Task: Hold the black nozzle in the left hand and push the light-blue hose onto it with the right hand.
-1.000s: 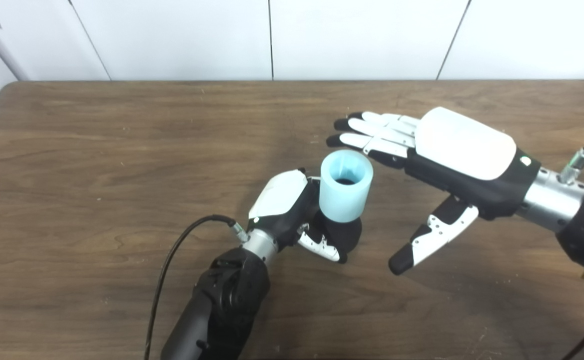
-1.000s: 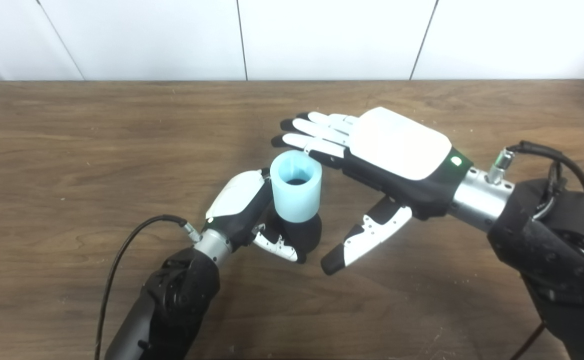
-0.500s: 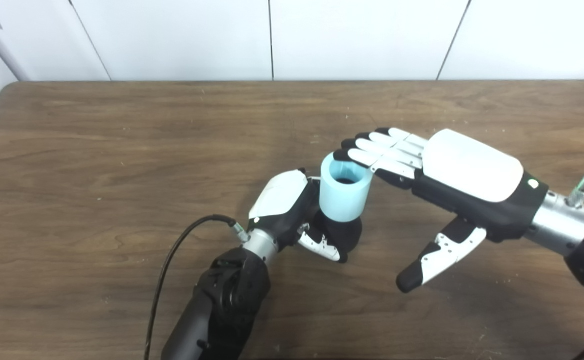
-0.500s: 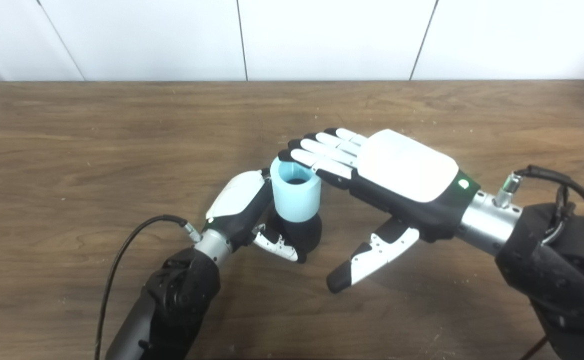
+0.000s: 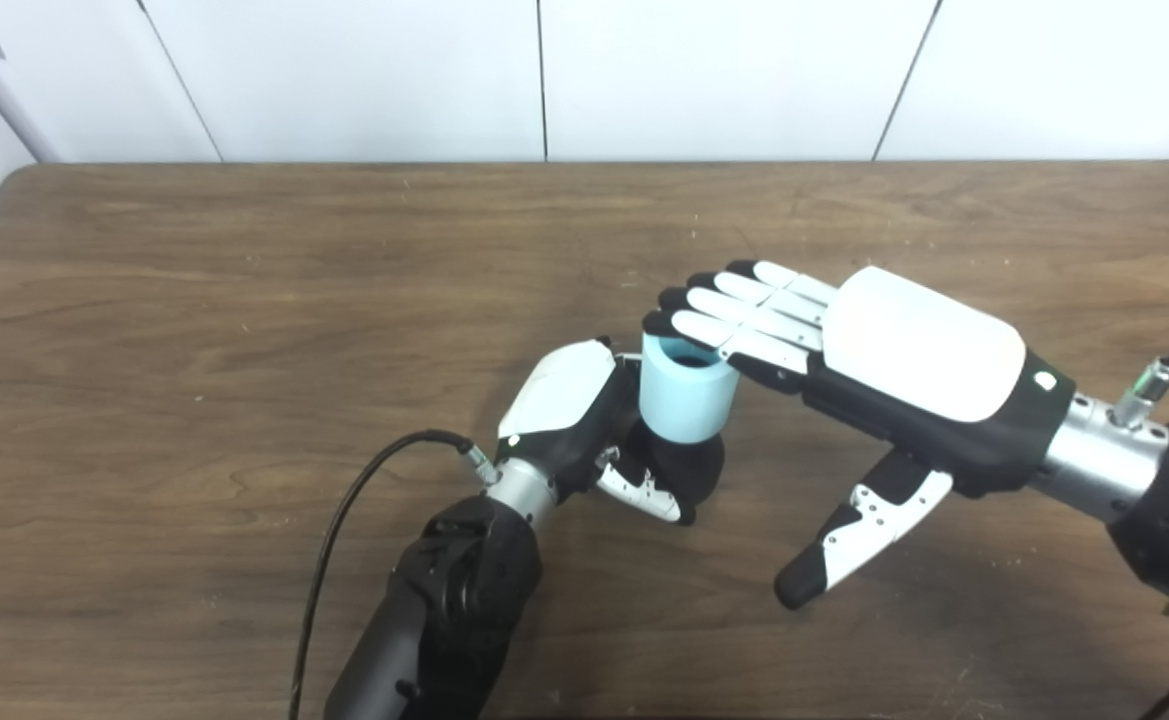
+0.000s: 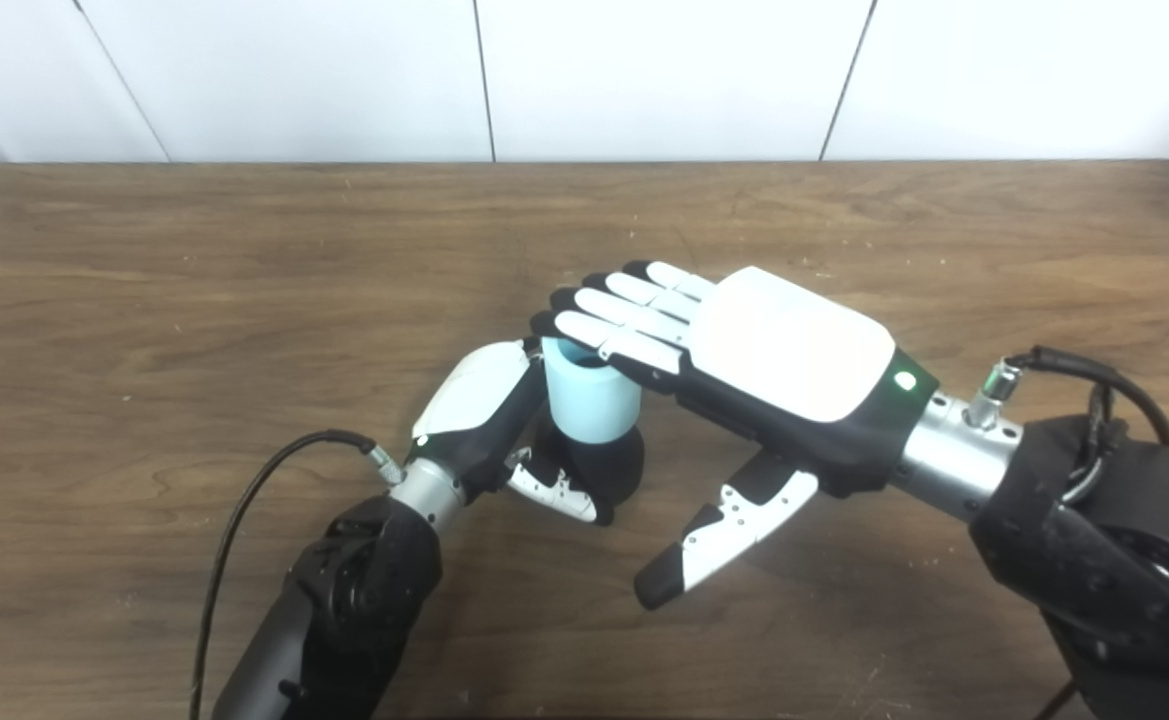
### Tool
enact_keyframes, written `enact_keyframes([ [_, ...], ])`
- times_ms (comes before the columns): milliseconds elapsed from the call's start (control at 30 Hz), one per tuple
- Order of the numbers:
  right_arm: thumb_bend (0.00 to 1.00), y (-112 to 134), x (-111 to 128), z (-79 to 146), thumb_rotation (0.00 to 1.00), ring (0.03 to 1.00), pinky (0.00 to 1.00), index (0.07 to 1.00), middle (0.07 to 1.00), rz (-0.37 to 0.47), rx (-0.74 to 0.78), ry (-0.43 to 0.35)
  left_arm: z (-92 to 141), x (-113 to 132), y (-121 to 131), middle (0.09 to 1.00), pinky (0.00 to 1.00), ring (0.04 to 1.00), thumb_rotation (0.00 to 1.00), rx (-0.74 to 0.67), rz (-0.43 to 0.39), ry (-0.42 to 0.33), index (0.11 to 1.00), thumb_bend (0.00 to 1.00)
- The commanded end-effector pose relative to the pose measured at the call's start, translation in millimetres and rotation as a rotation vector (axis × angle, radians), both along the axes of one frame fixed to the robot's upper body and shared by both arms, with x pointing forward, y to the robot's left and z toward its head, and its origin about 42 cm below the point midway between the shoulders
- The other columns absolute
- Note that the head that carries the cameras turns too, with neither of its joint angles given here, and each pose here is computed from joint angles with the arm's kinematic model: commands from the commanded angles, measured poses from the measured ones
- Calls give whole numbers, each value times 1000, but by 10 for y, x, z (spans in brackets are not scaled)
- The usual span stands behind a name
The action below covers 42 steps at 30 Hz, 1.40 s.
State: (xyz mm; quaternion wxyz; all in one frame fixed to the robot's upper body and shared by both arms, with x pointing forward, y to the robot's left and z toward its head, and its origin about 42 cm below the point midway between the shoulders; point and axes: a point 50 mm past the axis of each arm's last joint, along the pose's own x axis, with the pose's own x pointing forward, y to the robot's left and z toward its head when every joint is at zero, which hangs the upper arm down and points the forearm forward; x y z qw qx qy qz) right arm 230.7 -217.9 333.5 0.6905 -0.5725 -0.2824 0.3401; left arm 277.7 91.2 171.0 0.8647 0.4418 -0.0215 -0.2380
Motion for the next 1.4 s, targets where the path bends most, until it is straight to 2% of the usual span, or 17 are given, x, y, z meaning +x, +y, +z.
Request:
enact_keyframes([
  [0,672,9,32,98,1000,1000,1000,1000,1000,8,12,-78,-471,-184,92,496,1000,723,0,92,-12,248,480,523],
  [267,672,25,104,59,1000,1000,1000,1000,1000,-2,23,-90,-477,-194,98,496,1000,742,0,88,-2,249,485,523],
  [367,672,28,117,19,1000,1000,1000,1000,1000,-7,21,-86,-469,-196,95,545,1000,744,0,79,-1,251,451,514],
  [533,674,11,152,-54,1000,1000,1000,1000,1000,-29,11,-71,-463,-186,89,534,1000,705,0,63,-8,257,452,517],
  [767,676,15,107,-79,1000,1000,1000,1000,1000,-34,10,-54,-467,-183,106,532,1000,695,0,67,-12,260,453,517],
  [1067,674,71,12,-254,1000,1000,1000,1000,1000,-28,-13,2,-446,-173,132,496,1000,723,0,81,-11,258,484,522],
  [1100,675,82,4,-263,1000,1000,1000,1000,1000,-27,-14,9,-441,-171,134,522,1000,723,0,83,-12,257,464,518],
  [1367,675,125,-6,-185,1000,1000,1000,1000,1000,-13,-14,9,-427,-181,128,531,1000,719,0,95,-18,256,456,518],
])
